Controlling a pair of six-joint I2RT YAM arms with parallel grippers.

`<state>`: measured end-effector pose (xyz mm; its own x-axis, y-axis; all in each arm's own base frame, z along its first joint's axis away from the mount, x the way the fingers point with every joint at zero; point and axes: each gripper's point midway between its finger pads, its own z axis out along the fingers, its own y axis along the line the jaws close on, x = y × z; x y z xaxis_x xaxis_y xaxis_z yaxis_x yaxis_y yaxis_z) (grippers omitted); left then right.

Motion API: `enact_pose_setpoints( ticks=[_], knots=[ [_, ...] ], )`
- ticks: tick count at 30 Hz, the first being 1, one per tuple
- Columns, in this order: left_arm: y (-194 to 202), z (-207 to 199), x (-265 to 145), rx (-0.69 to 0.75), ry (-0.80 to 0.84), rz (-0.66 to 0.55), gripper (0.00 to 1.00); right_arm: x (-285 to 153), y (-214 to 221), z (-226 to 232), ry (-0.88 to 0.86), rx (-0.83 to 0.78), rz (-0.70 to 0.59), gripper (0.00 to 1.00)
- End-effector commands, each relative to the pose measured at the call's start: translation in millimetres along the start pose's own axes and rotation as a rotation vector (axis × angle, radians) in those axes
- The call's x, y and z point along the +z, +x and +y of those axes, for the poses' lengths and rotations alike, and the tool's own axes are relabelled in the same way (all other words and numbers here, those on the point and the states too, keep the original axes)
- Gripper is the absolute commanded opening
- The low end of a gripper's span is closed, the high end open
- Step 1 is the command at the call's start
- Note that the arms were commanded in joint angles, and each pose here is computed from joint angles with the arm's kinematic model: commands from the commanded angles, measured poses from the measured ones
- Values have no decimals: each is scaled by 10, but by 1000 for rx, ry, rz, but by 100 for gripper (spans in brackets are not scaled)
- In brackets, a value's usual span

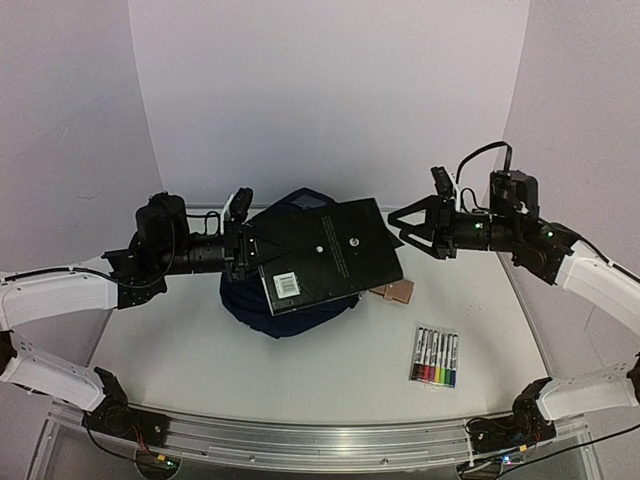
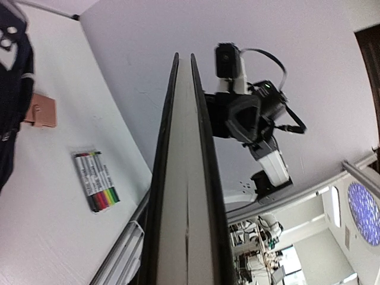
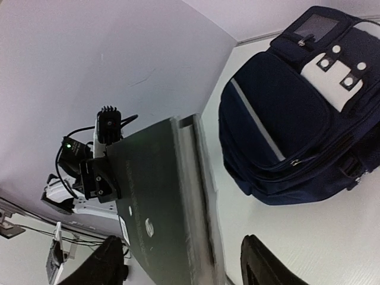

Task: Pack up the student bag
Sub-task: Pick up the book from the center of the board.

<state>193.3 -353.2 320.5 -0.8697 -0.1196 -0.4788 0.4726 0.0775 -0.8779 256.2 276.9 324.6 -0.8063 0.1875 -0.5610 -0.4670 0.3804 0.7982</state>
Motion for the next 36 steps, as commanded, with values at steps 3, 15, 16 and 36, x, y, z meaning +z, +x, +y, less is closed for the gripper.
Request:
enact_pose_setpoints(
  ticks=[3, 15, 16, 36],
  knots=[
    [-630, 201, -503, -11, -158, -189, 0, 108, -349, -276, 292, -273, -97, 96],
    [-1696, 471, -2134, -53, -455, -598, 0, 1168, 14, -218, 579, -731, -42, 98],
    [-1726, 510, -2233, -64, -479, -622, 0, 1285, 73, -278, 610, -764, -24, 98],
    [-1474, 541, -2484, -64, -594, -606, 0, 2297, 511, -1173, 1045, -1141, 126, 97]
  ],
)
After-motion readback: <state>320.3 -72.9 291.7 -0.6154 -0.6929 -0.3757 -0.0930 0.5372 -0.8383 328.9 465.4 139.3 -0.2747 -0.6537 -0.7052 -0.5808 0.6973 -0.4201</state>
